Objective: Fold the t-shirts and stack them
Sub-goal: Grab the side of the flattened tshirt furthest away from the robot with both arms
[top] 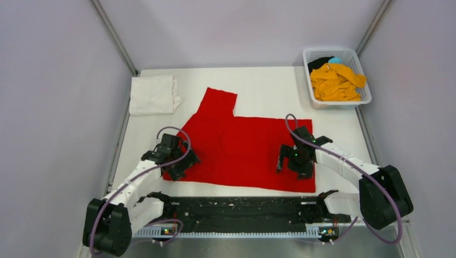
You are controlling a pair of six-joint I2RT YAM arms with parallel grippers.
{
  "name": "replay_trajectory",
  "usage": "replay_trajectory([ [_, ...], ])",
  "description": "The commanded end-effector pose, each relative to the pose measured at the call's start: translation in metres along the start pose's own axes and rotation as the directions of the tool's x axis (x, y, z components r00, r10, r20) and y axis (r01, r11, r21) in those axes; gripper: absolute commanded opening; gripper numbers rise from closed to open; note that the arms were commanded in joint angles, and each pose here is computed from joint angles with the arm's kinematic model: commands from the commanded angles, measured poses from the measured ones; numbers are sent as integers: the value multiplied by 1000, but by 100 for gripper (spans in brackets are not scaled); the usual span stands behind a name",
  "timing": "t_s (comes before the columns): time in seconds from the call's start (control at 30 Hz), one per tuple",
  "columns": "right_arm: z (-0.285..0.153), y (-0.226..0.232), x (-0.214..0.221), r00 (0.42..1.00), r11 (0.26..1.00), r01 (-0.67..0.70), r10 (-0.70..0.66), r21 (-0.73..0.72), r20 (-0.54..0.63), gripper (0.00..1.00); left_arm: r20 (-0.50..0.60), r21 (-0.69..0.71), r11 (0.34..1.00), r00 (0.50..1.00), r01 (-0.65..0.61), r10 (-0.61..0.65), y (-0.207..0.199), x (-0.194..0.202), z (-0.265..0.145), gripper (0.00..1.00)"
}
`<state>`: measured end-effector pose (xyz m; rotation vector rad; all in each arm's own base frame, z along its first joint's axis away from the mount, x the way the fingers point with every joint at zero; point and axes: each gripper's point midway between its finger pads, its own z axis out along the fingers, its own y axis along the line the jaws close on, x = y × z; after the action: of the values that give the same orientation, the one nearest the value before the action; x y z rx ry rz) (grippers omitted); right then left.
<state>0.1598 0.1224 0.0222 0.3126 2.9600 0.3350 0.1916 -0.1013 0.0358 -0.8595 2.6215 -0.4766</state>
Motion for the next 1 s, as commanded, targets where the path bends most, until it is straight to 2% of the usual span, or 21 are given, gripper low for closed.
replay_trajectory([
  [0.0,-8,-51,71,970,977,-44,92,210,-224,99,-30,-102,994,999,38,-42,28,16,-8,99],
  [0.13,-10,-52,60,980,973,-44,87,227,-180,99,-43,-104,993,997,55,-60,32,23,-15,99],
  [0.33,-11,-43,20,998,969,-30,44,244,-54,99,-46,-66,995,996,77,-80,33,31,-15,99],
  [0.53,-21,-10,-14,1000,990,24,-26,138,13,99,-28,-15,997,997,71,-72,24,27,-23,99],
  [0.7,-49,8,-51,985,993,65,-80,100,151,99,71,101,995,997,-7,0,-14,-2,-57,99],
  [0.8,-51,-7,-69,979,991,4,-31,136,203,99,189,207,971,979,-117,78,-51,-32,-79,99],
  [0.87,-43,-15,-79,974,992,-55,29,111,224,99,249,258,950,962,-178,113,-75,-49,-81,99],
  [0.97,-32,-15,-106,946,994,-95,71,62,318,99,254,353,902,953,-249,164,-113,-63,-64,99],
])
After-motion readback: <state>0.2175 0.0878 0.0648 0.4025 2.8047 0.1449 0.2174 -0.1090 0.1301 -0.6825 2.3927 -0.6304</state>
